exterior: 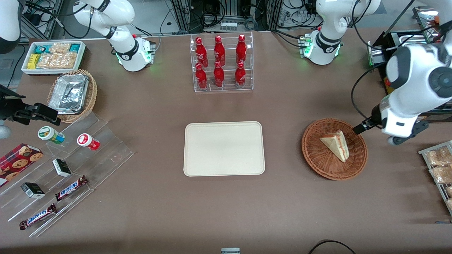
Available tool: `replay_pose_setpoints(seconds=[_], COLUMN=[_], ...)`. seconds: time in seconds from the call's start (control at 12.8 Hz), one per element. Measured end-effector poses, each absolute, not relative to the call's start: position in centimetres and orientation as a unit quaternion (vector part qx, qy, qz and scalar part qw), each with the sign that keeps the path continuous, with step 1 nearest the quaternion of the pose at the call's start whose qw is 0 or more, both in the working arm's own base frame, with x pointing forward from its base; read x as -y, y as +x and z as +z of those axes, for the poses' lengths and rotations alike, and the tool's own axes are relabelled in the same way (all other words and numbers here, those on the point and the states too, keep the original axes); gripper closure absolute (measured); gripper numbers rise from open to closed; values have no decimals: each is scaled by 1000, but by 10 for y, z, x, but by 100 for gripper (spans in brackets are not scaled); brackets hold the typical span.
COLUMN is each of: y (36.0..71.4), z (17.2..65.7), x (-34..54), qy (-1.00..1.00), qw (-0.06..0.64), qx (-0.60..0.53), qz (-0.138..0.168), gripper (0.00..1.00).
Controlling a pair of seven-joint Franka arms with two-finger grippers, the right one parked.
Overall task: Place sandwich from basket to tray
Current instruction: 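Move the left gripper over the wrapped sandwich in the wicker basket, then lower the left gripper and close it on the sandwich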
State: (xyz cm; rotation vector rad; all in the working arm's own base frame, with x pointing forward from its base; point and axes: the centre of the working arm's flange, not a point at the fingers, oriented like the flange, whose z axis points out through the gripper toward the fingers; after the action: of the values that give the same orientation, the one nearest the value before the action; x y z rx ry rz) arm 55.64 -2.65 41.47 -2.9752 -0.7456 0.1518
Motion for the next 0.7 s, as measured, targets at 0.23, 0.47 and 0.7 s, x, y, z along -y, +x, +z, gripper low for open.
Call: replay_pose_setpoints(seconds=[0.23, 0.47, 0.7], y=[562, 569, 576], z=[381, 344, 322], x=[36, 49, 51], qy=[-962, -958, -957], qw=[44, 50, 47], qx=[260, 271, 277], qz=[68, 78, 70], gripper=[0, 0, 0])
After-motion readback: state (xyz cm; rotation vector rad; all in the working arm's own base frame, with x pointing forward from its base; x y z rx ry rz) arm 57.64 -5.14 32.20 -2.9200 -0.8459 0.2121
